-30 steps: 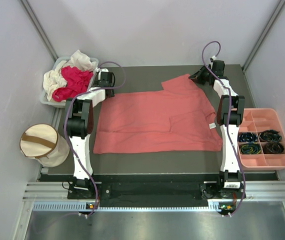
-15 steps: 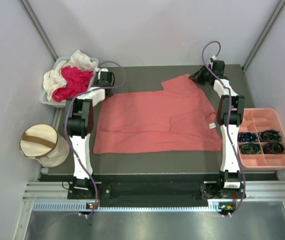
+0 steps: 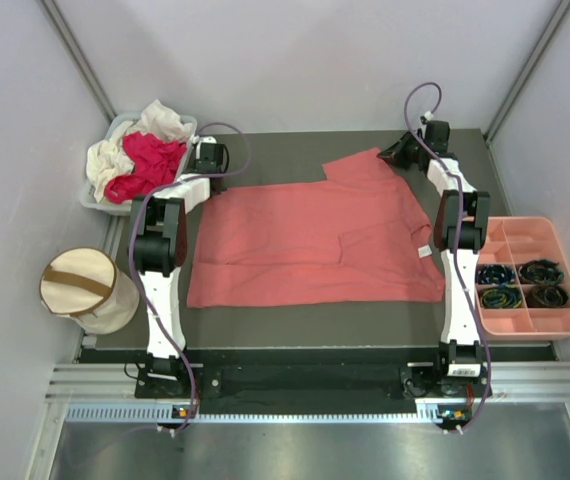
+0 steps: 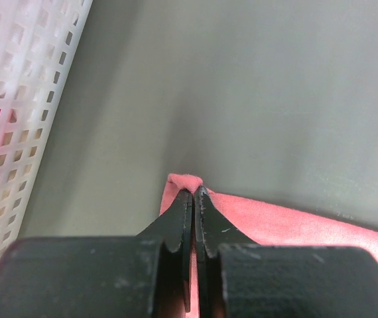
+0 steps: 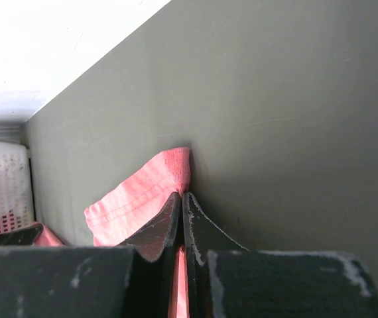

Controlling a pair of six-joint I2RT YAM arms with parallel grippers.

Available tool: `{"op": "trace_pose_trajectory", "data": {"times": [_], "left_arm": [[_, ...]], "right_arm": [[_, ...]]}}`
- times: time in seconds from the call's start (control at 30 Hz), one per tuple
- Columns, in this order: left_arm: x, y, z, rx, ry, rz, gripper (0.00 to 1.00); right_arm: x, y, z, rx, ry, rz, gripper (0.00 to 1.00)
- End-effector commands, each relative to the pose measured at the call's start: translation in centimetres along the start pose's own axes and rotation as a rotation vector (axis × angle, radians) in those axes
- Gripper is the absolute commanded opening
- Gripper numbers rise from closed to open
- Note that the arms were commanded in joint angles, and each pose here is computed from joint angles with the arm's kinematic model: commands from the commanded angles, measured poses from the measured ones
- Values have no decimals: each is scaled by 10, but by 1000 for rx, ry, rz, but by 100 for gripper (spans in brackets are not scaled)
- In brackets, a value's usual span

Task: Fold and stack the t-shirts
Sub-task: Grap the side of the flattened tshirt furthest away from the robot with both arms, then fold the other side of the tshirt into a rectangle

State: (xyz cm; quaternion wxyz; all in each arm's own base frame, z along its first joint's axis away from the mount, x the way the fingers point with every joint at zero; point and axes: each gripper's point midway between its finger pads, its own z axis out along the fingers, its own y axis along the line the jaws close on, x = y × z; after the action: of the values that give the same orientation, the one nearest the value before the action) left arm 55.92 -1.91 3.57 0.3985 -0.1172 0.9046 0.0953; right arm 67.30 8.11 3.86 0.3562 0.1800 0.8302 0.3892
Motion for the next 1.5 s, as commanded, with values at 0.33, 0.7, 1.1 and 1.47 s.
{"op": "trace_pose_trajectory", "data": {"times": [0.33, 0.7, 1.1, 1.47], "left_arm": [[-26, 0, -23, 54, -65, -77, 0], [-36, 3, -50, 74, -83, -134, 0], [-2, 25, -90, 29, -69, -332, 0], [5, 30, -129, 57, -105, -403, 0]], "right_arm": [[-44, 66, -60, -34, -73, -134, 0], [-57, 120, -116, -30, -112, -222, 0], [-18, 131, -192, 73, -143, -214, 0], [25, 113, -252, 239, -193, -136, 0]]}}
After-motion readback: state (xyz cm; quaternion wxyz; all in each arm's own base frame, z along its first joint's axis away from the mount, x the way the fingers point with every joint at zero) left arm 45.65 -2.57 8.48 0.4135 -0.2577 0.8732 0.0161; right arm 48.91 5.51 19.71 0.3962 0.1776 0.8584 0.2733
